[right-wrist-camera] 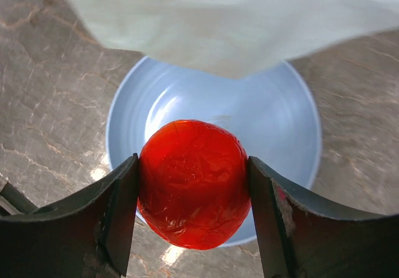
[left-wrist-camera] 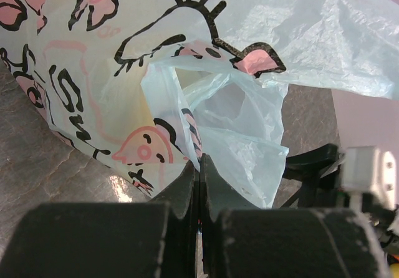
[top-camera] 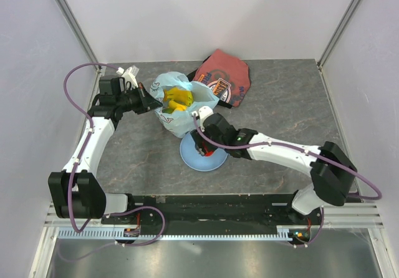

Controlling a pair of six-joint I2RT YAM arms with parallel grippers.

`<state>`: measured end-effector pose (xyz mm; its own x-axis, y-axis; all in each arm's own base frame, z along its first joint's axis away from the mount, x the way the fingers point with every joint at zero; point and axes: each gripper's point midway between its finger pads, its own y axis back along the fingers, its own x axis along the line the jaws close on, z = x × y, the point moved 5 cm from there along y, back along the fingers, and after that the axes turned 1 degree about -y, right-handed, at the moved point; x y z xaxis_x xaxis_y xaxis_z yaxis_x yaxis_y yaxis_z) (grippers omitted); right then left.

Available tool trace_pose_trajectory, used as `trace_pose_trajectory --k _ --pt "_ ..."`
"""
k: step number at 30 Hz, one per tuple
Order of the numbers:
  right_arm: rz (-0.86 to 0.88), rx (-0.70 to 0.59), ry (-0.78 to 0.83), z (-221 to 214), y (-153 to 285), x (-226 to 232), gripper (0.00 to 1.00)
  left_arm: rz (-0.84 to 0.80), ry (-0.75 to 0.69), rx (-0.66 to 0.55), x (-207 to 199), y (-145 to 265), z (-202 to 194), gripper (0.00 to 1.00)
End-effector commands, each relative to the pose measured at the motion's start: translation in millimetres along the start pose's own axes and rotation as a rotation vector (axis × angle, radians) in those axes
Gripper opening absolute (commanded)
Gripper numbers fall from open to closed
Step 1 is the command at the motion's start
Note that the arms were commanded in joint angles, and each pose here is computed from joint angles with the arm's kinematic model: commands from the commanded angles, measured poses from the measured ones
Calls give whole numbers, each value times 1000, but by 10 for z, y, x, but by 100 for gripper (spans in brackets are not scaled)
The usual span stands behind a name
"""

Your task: Place the fruits into the plastic bag

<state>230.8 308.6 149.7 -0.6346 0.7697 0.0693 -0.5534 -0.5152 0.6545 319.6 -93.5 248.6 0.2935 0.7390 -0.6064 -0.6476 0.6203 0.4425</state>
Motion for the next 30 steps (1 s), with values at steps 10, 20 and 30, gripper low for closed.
trace_pose_trajectory --k 10,20,30 --pt "62 -421 -416 970 703 -663 0 -22 -56 -27 -66 38 61 2" --pt "343 -562 -515 1731 478 -609 0 -24 -63 -29 -88 54 71 2" --pt "314 -451 -410 2086 -55 -387 0 -23 -69 -35 -108 86 81 1"
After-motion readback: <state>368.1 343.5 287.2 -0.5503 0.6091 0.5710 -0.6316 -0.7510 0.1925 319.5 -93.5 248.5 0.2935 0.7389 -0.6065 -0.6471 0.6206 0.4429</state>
